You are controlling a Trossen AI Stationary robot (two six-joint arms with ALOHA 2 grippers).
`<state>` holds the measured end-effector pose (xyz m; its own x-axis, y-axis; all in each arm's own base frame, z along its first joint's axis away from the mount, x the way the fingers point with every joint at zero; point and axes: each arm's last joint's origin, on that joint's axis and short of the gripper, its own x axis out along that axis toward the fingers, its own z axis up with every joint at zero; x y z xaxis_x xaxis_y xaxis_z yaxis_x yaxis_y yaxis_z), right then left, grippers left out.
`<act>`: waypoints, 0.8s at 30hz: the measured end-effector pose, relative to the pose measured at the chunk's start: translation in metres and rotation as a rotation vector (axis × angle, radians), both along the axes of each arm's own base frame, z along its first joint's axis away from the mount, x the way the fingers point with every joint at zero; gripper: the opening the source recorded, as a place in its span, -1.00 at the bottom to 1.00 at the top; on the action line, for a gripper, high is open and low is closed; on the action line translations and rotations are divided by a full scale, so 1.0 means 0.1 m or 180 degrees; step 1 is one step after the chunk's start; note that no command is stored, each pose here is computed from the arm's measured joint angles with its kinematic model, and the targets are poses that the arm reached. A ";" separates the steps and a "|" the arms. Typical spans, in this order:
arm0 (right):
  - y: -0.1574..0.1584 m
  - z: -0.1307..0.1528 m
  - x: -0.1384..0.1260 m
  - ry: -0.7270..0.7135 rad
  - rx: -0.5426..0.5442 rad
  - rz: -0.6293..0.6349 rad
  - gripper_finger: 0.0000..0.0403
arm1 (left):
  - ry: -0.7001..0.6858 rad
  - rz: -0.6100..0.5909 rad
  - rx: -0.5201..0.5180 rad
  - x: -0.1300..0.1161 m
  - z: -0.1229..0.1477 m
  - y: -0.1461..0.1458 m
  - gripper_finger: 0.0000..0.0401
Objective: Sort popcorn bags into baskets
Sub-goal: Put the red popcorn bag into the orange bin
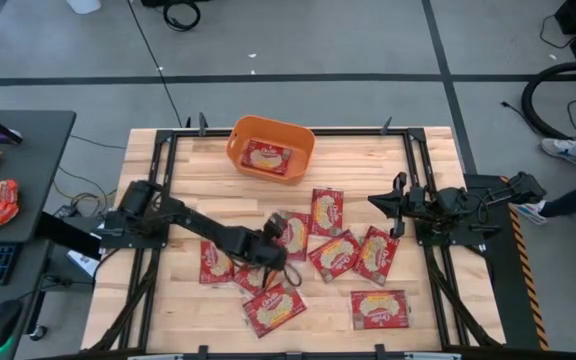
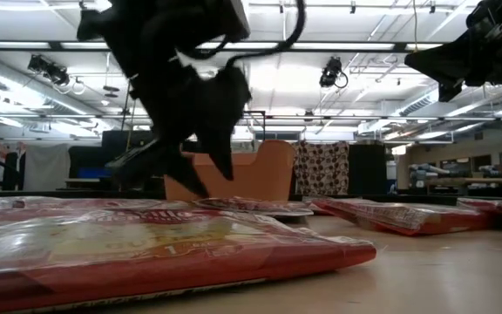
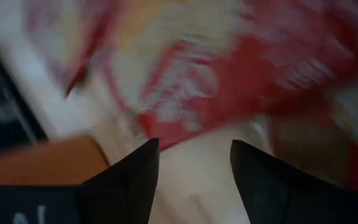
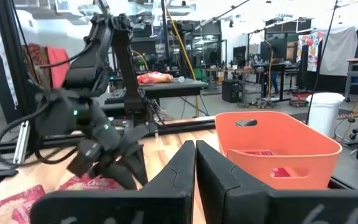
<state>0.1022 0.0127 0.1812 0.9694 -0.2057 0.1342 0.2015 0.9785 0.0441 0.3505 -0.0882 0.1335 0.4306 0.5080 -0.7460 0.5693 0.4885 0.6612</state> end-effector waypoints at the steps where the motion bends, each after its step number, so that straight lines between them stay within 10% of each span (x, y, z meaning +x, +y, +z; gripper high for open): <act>1: 0.00 0.00 0.00 -0.0008 0.0002 0.0001 -0.90 | 0.0111 -0.0139 0.0106 0.02 -0.05 0.01 0.01; 13: 0.00 0.02 0.00 -0.0072 0.0019 0.0000 -0.90 | 0.0324 -0.0586 0.0386 0.14 -0.17 0.11 -0.04; 24: 0.00 0.02 0.00 -0.0080 0.0021 0.0000 -0.90 | 0.0000 -0.0167 -0.0078 0.14 -0.16 0.08 -0.69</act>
